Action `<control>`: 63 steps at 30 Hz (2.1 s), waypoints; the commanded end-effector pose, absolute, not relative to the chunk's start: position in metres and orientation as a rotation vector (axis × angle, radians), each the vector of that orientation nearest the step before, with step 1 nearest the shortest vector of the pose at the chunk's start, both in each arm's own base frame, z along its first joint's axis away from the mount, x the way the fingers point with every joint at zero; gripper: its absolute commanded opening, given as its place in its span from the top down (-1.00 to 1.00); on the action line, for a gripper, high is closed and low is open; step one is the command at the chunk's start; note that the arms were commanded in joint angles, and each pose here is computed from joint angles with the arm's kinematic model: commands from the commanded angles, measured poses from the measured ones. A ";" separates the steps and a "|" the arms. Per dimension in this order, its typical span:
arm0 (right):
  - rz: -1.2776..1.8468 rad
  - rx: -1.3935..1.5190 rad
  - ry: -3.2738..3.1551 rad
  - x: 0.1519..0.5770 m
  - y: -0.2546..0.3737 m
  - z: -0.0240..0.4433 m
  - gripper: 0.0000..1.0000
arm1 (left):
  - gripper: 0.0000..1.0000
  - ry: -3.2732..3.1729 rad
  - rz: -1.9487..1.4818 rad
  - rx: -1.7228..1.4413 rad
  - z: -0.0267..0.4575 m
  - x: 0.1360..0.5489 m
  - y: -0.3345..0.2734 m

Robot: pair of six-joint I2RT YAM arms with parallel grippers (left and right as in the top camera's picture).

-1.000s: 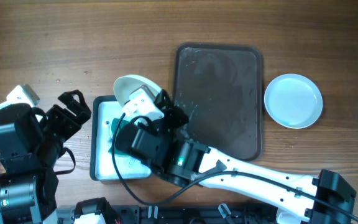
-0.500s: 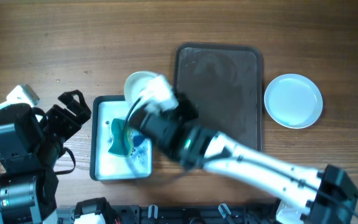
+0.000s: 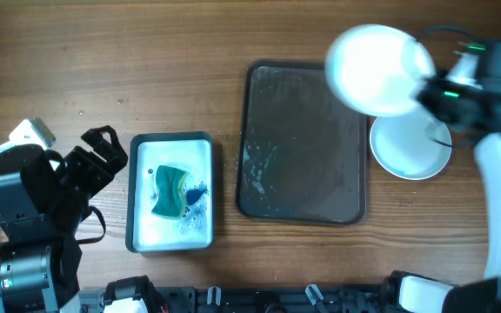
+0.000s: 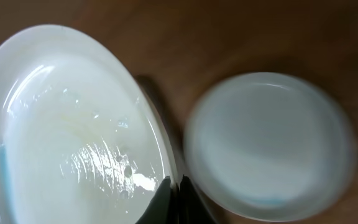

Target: Clean dirty plates on tray and stack at the side

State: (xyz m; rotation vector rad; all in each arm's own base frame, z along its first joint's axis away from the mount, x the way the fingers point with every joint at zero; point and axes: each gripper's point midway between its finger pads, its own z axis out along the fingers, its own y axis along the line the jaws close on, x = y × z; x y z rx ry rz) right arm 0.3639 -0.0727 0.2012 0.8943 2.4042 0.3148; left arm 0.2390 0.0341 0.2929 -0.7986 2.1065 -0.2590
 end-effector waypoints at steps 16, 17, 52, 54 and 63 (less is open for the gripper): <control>0.318 1.118 2.561 0.305 -0.122 0.126 -0.17 | -1.00 2.082 -0.242 -0.804 0.300 0.239 0.038; 0.352 1.024 2.541 0.306 -0.111 0.146 -0.17 | -1.00 2.082 -0.242 -0.804 0.300 0.239 0.038; 0.383 -0.062 1.696 0.220 0.048 0.244 -1.00 | -1.00 2.082 -0.242 -0.804 0.300 0.239 0.038; 0.349 -0.037 1.671 0.222 0.042 0.230 -1.00 | -1.00 2.082 -0.242 -0.804 0.300 0.239 0.038; 0.327 -0.044 1.517 0.239 0.038 0.201 -1.00 | -1.00 2.082 -0.242 -0.804 0.300 0.239 0.038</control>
